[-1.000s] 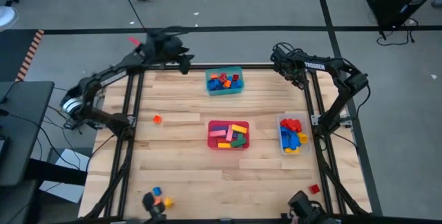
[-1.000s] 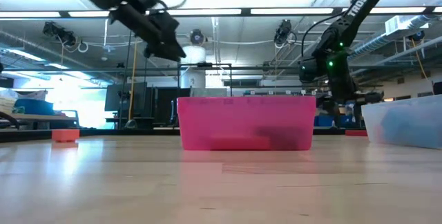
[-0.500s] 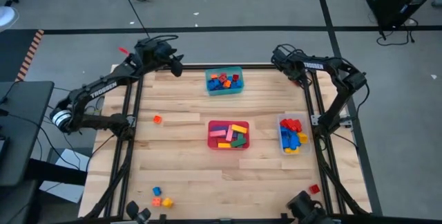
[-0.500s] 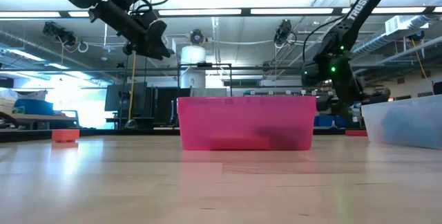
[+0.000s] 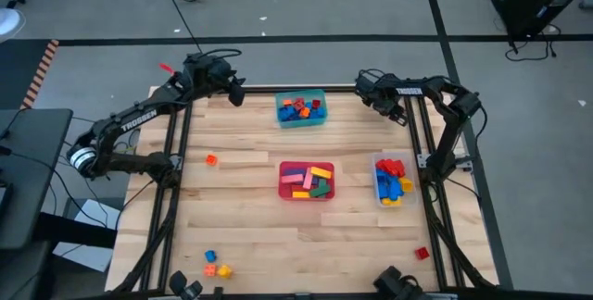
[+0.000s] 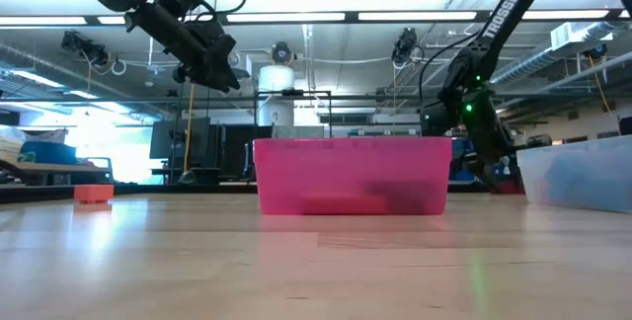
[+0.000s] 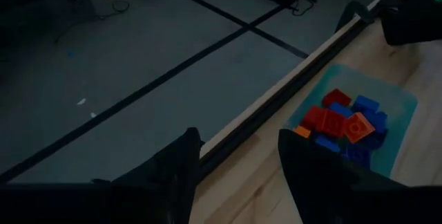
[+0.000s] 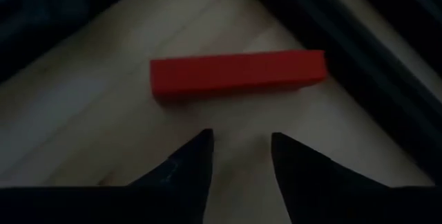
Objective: Sort blocks by size
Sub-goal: Put the red block into red bin, then put the red game 4 stud piece into the blue bin
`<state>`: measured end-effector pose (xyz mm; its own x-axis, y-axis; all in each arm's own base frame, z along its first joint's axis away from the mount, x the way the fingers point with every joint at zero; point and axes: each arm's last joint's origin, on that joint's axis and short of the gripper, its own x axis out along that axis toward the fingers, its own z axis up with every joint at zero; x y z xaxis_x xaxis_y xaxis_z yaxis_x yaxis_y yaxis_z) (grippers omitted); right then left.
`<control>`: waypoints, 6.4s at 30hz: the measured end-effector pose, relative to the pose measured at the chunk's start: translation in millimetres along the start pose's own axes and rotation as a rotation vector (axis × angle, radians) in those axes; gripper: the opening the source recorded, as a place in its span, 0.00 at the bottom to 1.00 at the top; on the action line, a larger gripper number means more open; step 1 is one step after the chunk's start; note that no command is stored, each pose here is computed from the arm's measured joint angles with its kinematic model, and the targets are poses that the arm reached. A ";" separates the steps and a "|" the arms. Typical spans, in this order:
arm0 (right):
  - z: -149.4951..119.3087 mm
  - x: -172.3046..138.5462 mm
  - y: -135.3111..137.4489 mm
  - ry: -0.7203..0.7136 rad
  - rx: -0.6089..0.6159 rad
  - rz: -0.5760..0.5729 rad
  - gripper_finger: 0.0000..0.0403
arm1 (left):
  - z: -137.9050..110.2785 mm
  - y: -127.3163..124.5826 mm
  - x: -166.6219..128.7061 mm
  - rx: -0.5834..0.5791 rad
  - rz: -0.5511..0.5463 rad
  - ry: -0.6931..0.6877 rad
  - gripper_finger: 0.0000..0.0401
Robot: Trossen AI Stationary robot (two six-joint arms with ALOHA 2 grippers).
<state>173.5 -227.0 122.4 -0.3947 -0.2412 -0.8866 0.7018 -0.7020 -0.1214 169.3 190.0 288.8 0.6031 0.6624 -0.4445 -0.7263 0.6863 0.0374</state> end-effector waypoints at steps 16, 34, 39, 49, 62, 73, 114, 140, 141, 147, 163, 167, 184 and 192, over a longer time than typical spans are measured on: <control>31.0 -92.8 9.3 0.236 -0.537 0.548 0.39 | 11.3 0.5 -0.7 0.002 0.006 -0.118 0.51; 107.0 -115.4 41.8 0.322 -1.059 0.159 0.41 | 12.4 0.6 -0.7 -0.002 0.006 -0.128 0.51; 100.4 -77.4 53.3 0.433 -1.200 0.019 0.50 | 11.2 0.5 -0.6 -0.004 0.005 -0.117 0.51; 84.0 -22.2 75.9 0.465 -1.476 -0.167 0.73 | 11.5 0.0 -0.6 -0.107 -0.003 -0.118 0.51; 81.4 35.1 72.2 0.662 -1.512 -0.253 0.65 | 11.5 0.0 -0.6 -0.184 -0.007 -0.119 0.51; 66.1 54.5 59.4 0.724 -1.518 -0.241 0.31 | 11.8 0.1 -0.5 -0.184 -0.007 -0.121 0.51; -102.8 -250.1 -34.7 -0.088 -1.356 1.060 0.18 | 19.4 -55.7 -70.1 -0.018 -0.123 -0.211 0.50; -277.7 -197.8 -37.5 0.123 -1.933 0.678 0.18 | -13.0 -84.9 -108.2 0.006 -0.315 0.037 0.50; -279.9 -196.1 -37.6 0.134 -1.939 0.675 0.18 | -13.5 -86.1 -108.7 0.017 -0.335 0.041 0.50; -287.0 -189.4 -38.0 0.164 -1.941 0.648 0.21 | -19.6 -104.7 -118.0 0.089 -0.554 0.053 0.50; -272.5 -205.5 -46.8 0.186 -1.928 0.672 0.40 | -94.7 -133.7 -113.0 0.058 -0.678 0.056 0.50; -259.6 -222.1 -55.9 0.189 -1.882 0.716 0.40 | -103.4 -133.7 -109.0 0.070 -0.670 0.076 0.50; -168.4 -297.7 -136.3 0.016 -1.636 0.918 0.38 | -106.0 -133.8 -107.6 0.072 -0.670 0.075 0.50; -150.7 -306.6 -179.0 -0.018 -1.532 0.911 0.36 | -101.0 -135.2 -108.5 0.049 -0.687 0.029 0.50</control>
<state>258.3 73.6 348.7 0.3977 -0.1734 -0.9010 0.5479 0.8326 0.0816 168.8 -5.0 241.5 0.9119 0.0648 -0.4053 -0.1667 0.9609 -0.2213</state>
